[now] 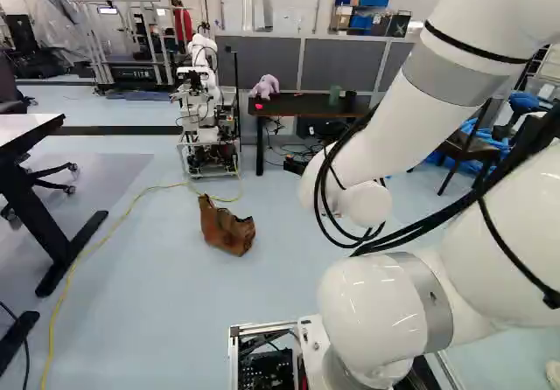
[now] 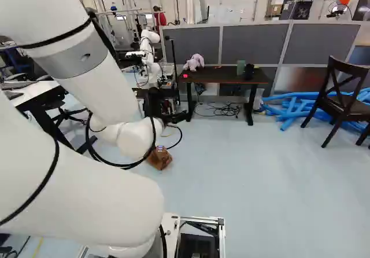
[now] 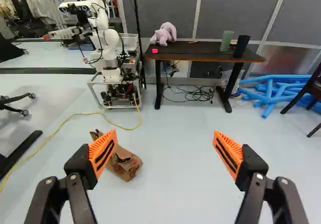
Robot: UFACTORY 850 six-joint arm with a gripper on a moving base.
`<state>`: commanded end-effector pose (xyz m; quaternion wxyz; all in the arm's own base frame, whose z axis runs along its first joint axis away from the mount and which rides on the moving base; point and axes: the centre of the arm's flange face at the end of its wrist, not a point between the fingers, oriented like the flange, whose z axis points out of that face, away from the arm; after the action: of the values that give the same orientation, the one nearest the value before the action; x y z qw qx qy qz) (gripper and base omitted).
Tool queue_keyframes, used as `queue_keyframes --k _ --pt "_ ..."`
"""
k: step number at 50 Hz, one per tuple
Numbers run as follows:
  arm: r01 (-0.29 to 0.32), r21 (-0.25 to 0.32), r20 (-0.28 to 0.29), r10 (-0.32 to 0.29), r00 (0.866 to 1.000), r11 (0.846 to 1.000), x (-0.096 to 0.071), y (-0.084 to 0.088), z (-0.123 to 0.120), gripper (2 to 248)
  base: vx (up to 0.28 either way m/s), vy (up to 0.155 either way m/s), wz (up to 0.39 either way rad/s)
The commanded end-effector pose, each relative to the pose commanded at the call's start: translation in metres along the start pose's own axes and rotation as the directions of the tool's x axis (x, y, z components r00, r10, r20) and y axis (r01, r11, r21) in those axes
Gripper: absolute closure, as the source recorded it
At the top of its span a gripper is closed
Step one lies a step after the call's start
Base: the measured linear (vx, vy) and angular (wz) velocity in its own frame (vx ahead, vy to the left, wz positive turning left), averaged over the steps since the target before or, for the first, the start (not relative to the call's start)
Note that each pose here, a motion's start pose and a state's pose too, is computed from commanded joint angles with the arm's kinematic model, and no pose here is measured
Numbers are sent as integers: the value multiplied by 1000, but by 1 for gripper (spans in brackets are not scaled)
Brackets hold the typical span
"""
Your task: Pick up the bag on the ground and place it on the table
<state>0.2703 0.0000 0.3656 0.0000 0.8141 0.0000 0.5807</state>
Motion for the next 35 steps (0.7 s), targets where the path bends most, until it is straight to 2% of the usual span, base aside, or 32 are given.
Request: queue_keyframes --k 35 --pt "0 0 0 0 1000 1000 0 0 0 3 28 2 -6"
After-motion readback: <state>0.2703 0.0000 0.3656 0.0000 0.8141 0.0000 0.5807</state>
